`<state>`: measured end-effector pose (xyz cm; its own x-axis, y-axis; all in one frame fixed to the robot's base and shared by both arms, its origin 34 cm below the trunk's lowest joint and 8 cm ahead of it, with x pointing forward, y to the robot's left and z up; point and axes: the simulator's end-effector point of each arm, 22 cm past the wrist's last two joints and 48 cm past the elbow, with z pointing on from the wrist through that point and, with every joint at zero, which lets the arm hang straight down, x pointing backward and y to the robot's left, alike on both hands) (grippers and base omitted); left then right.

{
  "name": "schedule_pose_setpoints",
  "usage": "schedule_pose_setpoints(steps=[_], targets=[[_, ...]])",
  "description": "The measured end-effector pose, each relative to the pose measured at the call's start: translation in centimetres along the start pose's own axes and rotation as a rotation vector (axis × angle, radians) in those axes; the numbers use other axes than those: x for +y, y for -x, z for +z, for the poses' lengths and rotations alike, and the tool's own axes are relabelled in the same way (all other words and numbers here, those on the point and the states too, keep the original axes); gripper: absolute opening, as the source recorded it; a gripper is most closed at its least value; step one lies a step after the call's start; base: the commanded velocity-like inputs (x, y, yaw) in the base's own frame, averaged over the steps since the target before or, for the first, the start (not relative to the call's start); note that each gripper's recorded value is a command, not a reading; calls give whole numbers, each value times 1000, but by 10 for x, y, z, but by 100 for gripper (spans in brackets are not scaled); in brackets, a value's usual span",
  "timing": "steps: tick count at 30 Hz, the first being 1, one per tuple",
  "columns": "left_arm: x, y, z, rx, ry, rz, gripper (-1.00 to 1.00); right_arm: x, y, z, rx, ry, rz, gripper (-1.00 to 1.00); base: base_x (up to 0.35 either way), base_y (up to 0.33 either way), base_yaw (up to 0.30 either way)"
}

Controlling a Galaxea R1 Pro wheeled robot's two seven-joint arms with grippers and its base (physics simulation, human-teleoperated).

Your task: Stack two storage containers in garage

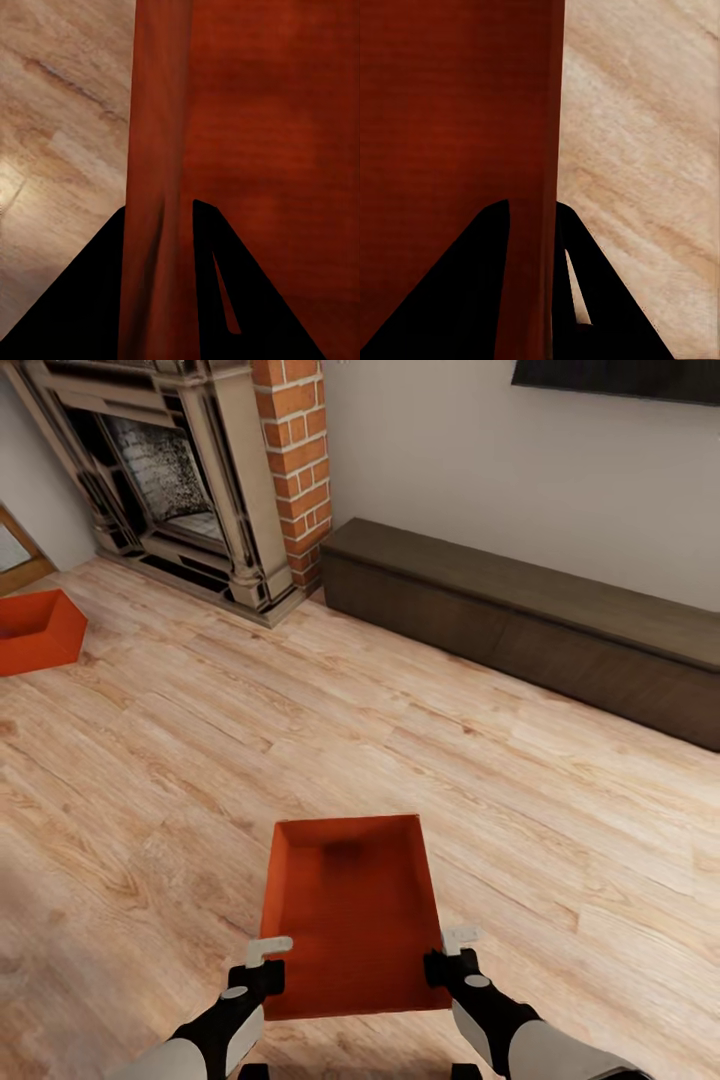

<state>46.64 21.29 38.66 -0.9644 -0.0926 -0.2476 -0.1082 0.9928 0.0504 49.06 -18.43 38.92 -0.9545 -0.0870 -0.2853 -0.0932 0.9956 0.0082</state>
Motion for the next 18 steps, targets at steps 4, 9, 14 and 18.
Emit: schedule_pose_setpoints(steps=[4, 9, 14, 18], targets=[[1, -7, -7, 18, 1, 0, -100, 0, -5, -7, 18, 2, -2, -100, 0, 0, 0], [2, -6, -15, 21, 2, -9, -100, 1, 0, -14, 22, 4, -14, -100, 0, 0, 0], [2, 0, -22, 3, 1, -10, -100, 0, 6, -21, 3, 3, -13, -100, 0, 0, 0], [2, 7, -29, -27, -1, -12, -100, 0, 13, -27, -27, 3, -12, -100, 0, 0, 0]])
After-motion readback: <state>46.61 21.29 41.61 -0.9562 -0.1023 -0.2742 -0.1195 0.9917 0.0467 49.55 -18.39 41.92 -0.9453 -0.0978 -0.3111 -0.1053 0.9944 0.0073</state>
